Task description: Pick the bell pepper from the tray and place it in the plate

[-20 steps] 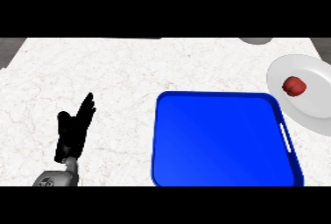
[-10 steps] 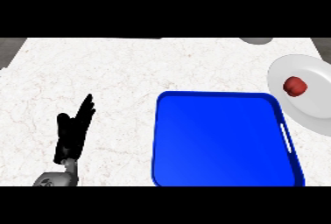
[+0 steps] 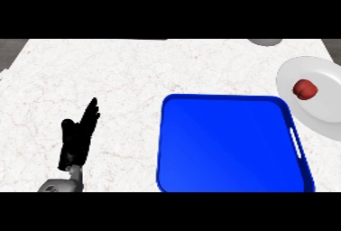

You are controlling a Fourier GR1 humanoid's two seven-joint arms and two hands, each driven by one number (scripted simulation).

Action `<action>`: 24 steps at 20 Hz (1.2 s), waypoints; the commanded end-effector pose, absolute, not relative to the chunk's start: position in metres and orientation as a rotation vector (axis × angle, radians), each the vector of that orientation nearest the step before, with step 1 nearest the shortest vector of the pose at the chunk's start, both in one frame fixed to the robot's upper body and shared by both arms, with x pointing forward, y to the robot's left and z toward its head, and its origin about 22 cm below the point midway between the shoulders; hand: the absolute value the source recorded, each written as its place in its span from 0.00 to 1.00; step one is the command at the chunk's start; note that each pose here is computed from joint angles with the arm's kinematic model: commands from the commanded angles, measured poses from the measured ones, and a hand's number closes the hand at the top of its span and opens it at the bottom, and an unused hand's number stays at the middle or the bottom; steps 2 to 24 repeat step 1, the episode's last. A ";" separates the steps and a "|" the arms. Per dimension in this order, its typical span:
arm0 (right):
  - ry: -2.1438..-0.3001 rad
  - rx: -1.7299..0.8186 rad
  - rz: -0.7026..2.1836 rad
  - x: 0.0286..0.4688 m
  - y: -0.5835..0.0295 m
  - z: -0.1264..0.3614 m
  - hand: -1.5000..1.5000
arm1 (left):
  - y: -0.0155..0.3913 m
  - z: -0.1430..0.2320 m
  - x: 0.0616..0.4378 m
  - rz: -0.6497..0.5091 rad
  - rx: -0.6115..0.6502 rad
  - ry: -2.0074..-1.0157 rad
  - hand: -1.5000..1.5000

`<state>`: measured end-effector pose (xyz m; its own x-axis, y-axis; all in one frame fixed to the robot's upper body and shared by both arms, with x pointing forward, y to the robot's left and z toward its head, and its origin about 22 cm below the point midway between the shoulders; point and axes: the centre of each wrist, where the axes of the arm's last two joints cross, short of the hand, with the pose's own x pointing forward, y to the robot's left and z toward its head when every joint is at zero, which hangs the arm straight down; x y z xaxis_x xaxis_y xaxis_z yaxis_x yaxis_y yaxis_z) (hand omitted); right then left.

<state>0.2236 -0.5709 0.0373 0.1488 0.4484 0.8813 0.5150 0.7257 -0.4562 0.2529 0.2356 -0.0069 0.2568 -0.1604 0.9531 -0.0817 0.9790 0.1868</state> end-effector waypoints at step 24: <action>-1.444 -0.877 -0.030 0.209 -0.580 0.040 0.00 | 0.245 0.003 0.252 -0.061 0.198 -1.313 0.50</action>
